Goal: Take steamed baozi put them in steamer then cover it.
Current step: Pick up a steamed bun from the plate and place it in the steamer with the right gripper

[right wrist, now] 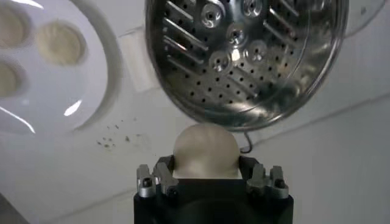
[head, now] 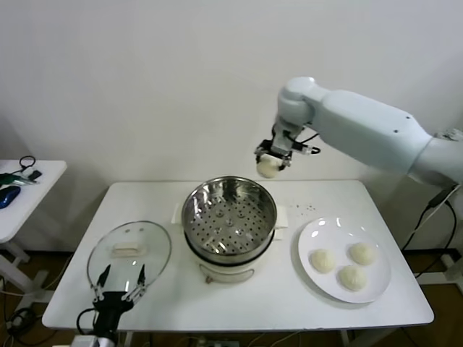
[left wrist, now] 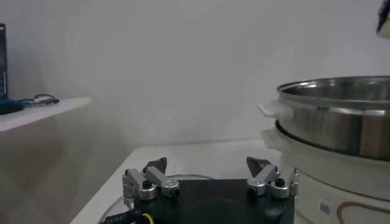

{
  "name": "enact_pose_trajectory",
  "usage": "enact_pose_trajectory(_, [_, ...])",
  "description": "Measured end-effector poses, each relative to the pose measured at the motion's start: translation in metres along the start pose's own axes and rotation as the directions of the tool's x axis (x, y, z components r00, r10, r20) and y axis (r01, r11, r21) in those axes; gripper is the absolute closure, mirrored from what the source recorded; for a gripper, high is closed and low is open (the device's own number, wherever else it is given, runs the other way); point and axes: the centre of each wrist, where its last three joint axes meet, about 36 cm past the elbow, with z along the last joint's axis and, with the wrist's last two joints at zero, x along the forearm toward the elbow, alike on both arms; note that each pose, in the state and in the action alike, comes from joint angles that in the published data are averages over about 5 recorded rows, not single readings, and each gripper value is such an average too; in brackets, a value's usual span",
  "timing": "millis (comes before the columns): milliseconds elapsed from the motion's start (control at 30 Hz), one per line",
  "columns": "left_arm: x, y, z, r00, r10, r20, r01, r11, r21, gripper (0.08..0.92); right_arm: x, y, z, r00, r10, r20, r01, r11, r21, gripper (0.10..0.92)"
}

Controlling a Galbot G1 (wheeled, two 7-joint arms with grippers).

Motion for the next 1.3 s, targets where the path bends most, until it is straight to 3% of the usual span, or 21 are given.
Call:
enact_pose_trajectory(400, [0.004,0.002,0.000,0.9998,-0.017,-0.007,0.017,1.000,0.014,0.177,-0.056,-0.057,-0.046,0.999,-0.029,0.019,0.024,0.978,0.205,0.335])
enact_pose_trajectory(967, [0.004,0.001,0.004,0.9995,-0.023,-0.020,0.024,0.999,0.045,0.177,-0.110,-0.077,-0.071,0.997,-0.074,0.024,0.065,0.962,0.264,0.328])
enact_pose_trajectory(1300, [0.005,-0.002,0.006,0.9994,-0.022,-0.026,0.024,0.998,0.057,0.177,-0.114,-0.079,-0.073,0.996,-0.086,0.008,0.081,0.963,0.257,0.204])
